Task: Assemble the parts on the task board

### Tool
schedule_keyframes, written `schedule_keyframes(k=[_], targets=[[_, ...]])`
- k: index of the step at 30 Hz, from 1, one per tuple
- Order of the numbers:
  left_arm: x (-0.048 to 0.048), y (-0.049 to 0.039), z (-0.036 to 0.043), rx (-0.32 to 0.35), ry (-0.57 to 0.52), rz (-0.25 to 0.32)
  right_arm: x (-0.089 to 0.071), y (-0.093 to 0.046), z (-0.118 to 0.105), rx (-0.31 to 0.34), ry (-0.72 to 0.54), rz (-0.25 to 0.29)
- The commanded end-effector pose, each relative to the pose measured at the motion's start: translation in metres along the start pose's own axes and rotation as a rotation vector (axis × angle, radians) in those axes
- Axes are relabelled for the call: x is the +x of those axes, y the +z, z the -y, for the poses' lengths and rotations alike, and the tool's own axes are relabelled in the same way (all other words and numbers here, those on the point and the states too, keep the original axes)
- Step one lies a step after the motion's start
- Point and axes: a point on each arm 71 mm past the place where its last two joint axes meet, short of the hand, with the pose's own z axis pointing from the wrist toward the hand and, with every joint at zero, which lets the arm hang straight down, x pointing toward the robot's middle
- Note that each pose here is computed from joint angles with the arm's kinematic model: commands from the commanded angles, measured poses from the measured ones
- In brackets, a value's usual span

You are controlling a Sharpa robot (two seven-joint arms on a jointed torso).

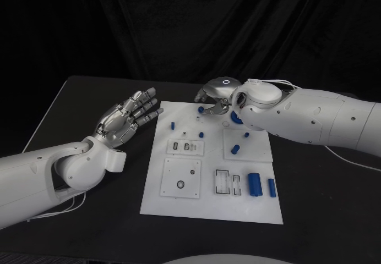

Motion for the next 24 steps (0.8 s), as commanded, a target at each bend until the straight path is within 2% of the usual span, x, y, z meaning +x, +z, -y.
schedule_keyframes(k=[1,14,24], targets=[[0.0012,0.0002,0.0043,0.049,-0.008,-0.015,0.001,-0.0011,0.0031,0.027,0.0,0.002],[0.0011,0.0,0.0041,0.045,-0.008,-0.015,0.0001,-0.0012,0.0021,0.015,0.003,0.022],[0.0001,-0.0005,0.0043,0.042,-0.005,-0.011,-0.0004,-0.0025,0.0055,0.032,0.05,0.035]])
